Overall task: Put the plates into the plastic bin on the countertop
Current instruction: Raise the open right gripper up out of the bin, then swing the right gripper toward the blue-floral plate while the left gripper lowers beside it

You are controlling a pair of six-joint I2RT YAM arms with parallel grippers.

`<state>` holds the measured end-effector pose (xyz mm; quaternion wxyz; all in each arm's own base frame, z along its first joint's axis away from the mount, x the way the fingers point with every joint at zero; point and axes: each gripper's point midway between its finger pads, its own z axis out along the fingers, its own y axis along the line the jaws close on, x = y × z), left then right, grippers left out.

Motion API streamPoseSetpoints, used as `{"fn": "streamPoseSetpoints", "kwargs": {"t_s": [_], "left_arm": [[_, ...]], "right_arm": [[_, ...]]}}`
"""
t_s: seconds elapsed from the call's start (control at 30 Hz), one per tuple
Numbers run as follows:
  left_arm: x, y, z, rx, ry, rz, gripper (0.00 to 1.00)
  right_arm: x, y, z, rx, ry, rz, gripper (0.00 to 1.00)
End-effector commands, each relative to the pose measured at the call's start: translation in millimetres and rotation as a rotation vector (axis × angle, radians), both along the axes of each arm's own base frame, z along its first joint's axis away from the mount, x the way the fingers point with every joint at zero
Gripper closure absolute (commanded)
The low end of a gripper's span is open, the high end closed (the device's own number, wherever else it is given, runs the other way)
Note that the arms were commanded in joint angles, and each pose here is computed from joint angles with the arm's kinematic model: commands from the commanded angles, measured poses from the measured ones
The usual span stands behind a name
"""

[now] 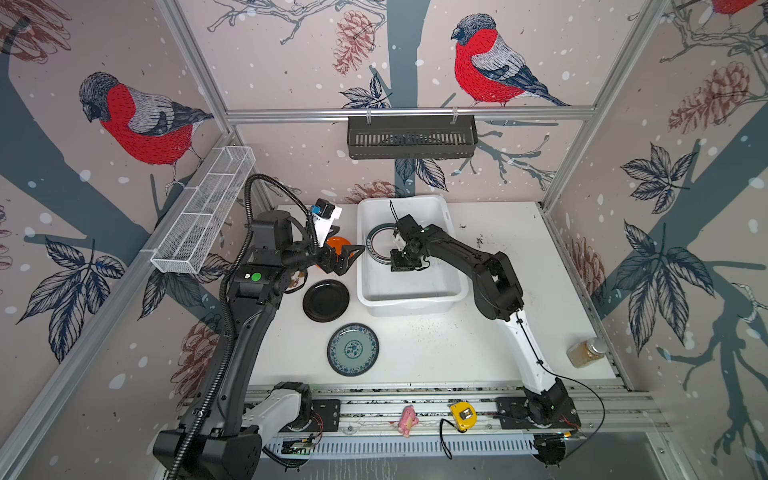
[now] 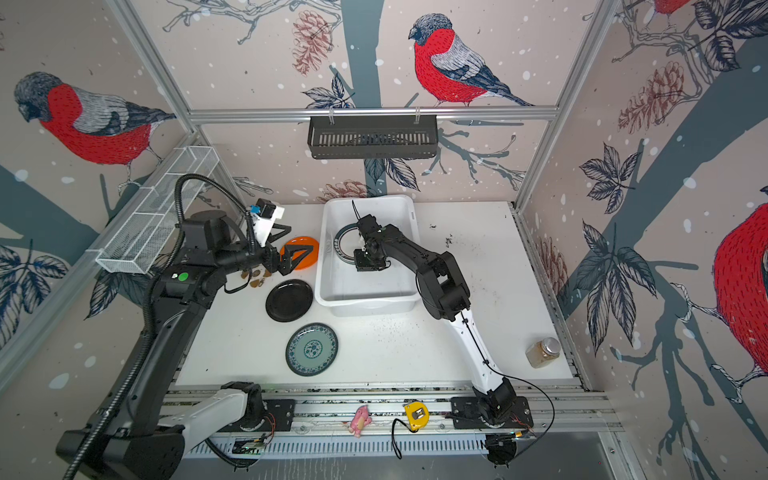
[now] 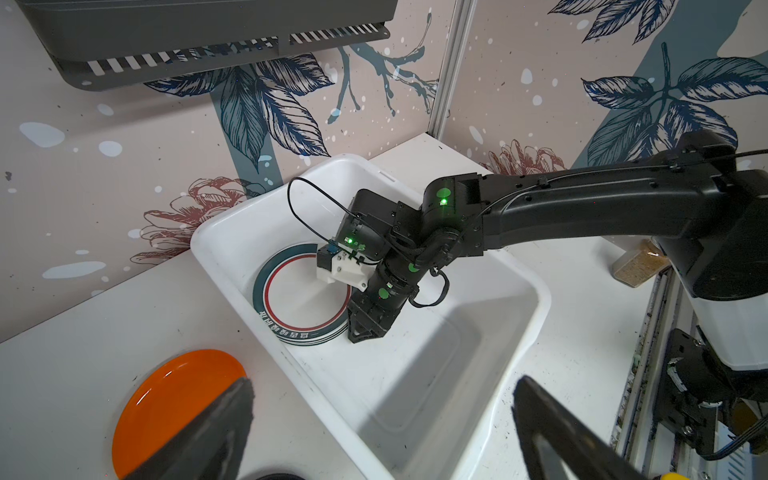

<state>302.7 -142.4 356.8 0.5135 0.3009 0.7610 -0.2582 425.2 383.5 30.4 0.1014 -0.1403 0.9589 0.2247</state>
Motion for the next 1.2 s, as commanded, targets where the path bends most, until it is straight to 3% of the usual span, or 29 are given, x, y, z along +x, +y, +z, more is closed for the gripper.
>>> {"fn": "streamPoseSetpoints", "kwargs": {"t_s": [0.0,0.67,1.17], "left_arm": [[0,-1,4,-0.005,-0.018,-0.005,0.04],[-3,1,5,0.003,-0.026,0.003,0.03],[-9,20,-13,0.134,-0.022,0.078,0.03]], "right_arm": [[6,-5,-4,-0.034,-0.020,-0.015,0.74],[12,-7,13,-0.023,-0.041,-0.017,0.71],[4,-13,116,0.018,-0.198,-0.002,0.67]]}}
